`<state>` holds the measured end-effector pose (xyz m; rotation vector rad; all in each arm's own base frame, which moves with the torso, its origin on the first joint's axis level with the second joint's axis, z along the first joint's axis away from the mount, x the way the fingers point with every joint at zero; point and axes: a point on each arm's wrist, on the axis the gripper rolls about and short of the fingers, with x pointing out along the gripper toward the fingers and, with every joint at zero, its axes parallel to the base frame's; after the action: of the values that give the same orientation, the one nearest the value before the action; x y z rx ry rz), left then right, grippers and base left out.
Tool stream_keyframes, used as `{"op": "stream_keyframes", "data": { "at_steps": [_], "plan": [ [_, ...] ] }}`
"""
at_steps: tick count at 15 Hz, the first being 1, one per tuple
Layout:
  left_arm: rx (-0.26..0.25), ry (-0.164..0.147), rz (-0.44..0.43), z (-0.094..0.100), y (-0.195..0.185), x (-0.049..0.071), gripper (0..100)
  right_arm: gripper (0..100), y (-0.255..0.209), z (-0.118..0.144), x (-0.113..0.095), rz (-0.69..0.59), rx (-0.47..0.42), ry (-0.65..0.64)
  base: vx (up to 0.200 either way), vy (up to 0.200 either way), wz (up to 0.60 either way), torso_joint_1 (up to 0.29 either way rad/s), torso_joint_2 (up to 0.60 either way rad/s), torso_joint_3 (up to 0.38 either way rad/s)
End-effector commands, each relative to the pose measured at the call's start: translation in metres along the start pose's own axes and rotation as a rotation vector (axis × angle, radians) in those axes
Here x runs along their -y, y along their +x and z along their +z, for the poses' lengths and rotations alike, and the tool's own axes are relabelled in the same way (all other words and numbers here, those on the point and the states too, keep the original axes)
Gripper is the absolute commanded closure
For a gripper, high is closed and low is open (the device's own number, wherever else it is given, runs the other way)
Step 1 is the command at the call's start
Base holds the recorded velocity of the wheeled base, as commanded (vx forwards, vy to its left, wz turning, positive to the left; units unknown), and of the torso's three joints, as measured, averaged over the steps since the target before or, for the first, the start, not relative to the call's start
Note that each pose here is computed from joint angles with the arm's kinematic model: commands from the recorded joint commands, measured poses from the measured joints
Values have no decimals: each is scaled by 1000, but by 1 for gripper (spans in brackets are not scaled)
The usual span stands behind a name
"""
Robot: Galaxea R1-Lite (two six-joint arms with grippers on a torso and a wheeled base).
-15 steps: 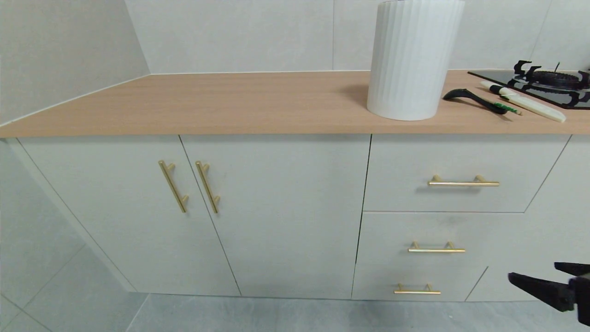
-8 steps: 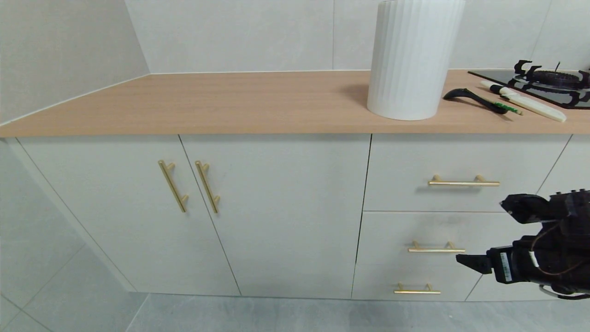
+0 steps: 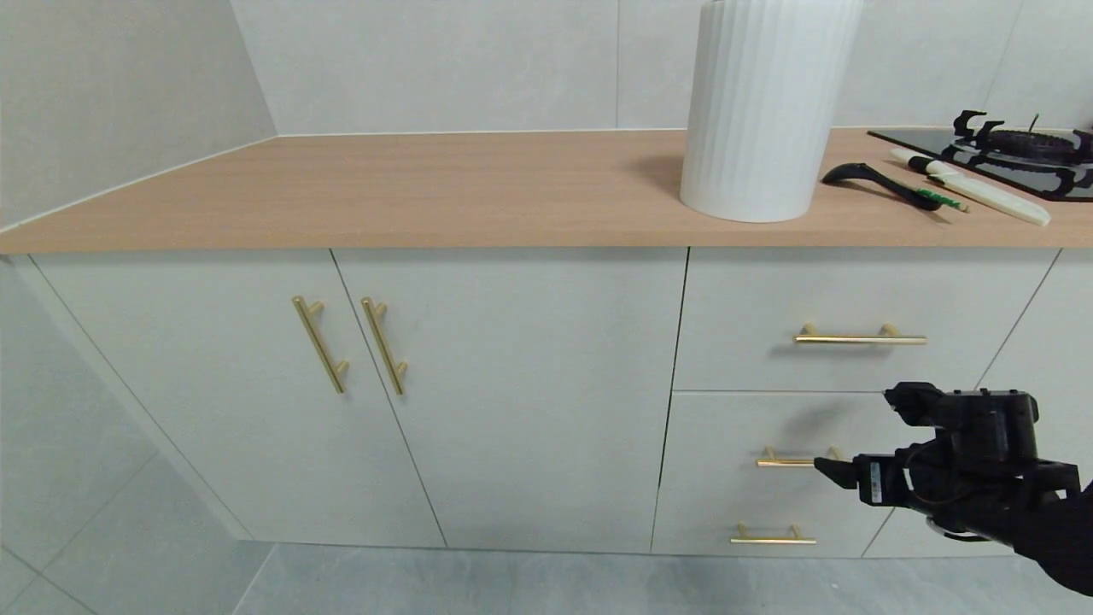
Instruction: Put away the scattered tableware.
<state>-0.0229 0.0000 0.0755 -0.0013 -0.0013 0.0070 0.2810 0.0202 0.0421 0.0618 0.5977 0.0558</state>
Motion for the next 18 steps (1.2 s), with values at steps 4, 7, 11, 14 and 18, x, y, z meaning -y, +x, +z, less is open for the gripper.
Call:
{"op": "stream_keyframes", "data": {
  "at_steps": [4, 7, 11, 14, 18],
  "plan": [
    [-1, 0, 1, 0, 0, 0, 0, 0, 41, -36, 11, -76, -1, 33, 0, 0, 0, 0, 0, 0],
    [0, 0, 1, 0, 0, 0, 0, 0, 43, -31, 9, -75, 32, 25, 0, 0, 0, 0, 0, 0],
    [-1, 0, 1, 0, 0, 0, 0, 0, 53, -20, 7, -69, 75, 10, 0, 0, 0, 0, 0, 0],
    [-1, 0, 1, 0, 0, 0, 0, 0, 63, -19, 7, -68, 85, 10, 0, 0, 0, 0, 0, 0],
    [-1, 0, 1, 0, 0, 0, 0, 0, 72, -19, 8, -70, 92, 12, 0, 0, 0, 0, 0, 0]
  ]
}}
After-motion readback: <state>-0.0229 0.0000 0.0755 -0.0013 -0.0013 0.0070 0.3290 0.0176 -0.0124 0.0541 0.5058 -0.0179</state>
